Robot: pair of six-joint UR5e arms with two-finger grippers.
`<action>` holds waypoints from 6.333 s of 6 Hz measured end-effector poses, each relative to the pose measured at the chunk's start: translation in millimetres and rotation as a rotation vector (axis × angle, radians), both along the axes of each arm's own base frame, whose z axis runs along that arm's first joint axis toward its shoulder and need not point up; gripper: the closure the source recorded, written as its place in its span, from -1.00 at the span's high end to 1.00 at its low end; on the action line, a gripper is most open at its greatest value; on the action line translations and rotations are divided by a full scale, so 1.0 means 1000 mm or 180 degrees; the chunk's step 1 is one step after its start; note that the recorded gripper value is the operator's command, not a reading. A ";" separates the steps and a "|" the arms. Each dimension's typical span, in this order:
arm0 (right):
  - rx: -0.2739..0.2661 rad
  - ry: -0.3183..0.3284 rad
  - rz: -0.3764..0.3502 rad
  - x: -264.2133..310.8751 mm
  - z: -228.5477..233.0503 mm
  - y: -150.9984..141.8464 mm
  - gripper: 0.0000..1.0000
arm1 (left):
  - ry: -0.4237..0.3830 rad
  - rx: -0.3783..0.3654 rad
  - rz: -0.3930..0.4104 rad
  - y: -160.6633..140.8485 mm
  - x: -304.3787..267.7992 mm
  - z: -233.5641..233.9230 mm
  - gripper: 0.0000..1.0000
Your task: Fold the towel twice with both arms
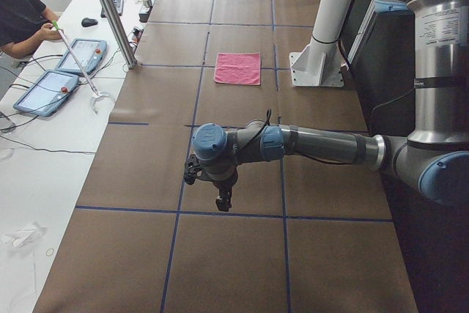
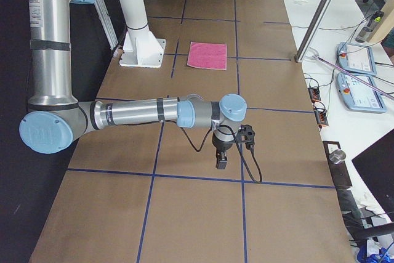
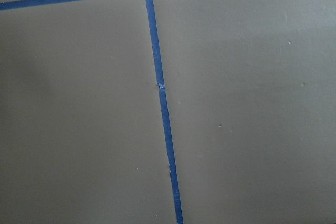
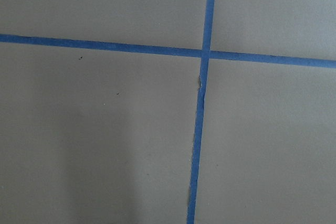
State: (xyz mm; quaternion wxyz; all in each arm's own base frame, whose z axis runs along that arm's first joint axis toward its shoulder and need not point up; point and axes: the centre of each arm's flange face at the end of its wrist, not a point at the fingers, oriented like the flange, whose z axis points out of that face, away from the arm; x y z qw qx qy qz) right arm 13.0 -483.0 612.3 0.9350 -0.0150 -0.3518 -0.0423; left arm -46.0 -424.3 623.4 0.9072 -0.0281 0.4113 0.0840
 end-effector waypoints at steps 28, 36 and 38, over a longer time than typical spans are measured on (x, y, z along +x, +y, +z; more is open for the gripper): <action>-0.0713 -0.0455 0.1743 -0.579 -0.334 0.206 0.26 | 0.0337 -0.0972 -0.1261 -0.013 0.447 -0.314 1.00; -0.0716 -0.0449 0.1737 -0.581 -0.334 0.207 -0.82 | 0.0372 -0.0953 -0.1260 -0.011 0.444 -0.320 1.00; -0.0724 -0.0463 0.1724 -0.579 -0.335 0.207 -1.00 | 0.0378 -0.1029 -0.1325 -0.010 0.446 -0.324 1.00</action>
